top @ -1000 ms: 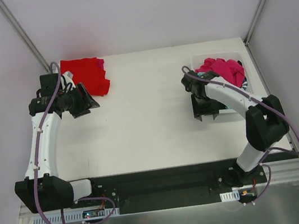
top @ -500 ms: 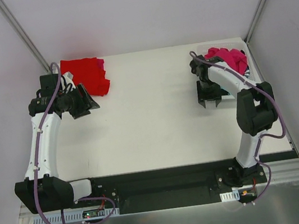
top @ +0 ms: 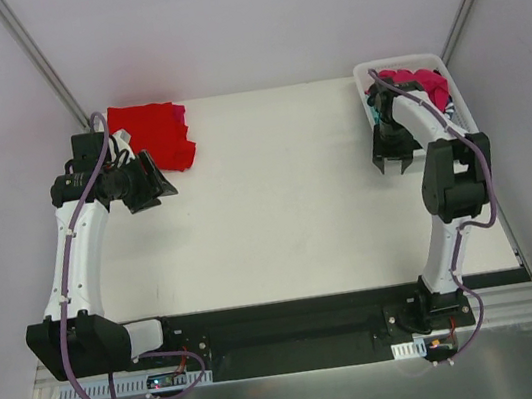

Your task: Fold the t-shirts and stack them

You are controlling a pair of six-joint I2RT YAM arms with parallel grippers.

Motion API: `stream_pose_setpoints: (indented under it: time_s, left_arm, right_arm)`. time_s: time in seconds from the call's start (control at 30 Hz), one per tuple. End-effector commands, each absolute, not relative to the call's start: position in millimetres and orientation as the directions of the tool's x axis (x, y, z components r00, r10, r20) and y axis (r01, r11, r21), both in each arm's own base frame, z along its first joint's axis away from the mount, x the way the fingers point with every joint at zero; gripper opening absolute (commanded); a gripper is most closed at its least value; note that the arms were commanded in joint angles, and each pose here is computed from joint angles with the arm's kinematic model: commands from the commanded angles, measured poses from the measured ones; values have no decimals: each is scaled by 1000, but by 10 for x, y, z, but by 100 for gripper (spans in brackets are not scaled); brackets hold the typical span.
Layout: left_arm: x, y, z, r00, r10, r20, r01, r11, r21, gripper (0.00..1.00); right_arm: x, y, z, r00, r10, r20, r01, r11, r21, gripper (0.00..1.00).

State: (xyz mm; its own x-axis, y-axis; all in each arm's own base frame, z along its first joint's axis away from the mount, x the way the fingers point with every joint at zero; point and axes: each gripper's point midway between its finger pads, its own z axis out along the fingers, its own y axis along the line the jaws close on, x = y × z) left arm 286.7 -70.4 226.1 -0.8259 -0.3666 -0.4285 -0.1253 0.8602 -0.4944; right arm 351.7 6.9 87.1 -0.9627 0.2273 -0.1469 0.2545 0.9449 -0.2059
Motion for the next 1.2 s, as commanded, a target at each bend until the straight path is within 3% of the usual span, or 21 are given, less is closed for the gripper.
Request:
stream_pose_setpoints:
  time_s: [0.0, 0.3, 0.6, 1.17]
  left_arm:
    - [2843, -703, 2395, -813, -334, -476, -83, 877, -474, 52]
    - [2841, -678, 2389, -814, -331, -478, -89, 883, -461, 52]
    - [2873, -728, 2327, -825, -348, -445, -102, 867, -488, 52]
    - [2828, -754, 2357, -819, -350, -455, -88, 860, -502, 52]
  right_arm:
    - [3632, 35, 894, -967, 215, -136, 239, 949, -206, 51]
    - [3634, 149, 973, -968, 210, -136, 231, 959, -166, 49]
    - [3708, 230, 2384, -882, 174, -437, 237, 967, -93, 56]
    - [4250, -410, 1201, -930, 316, -187, 346, 925, -158, 49]
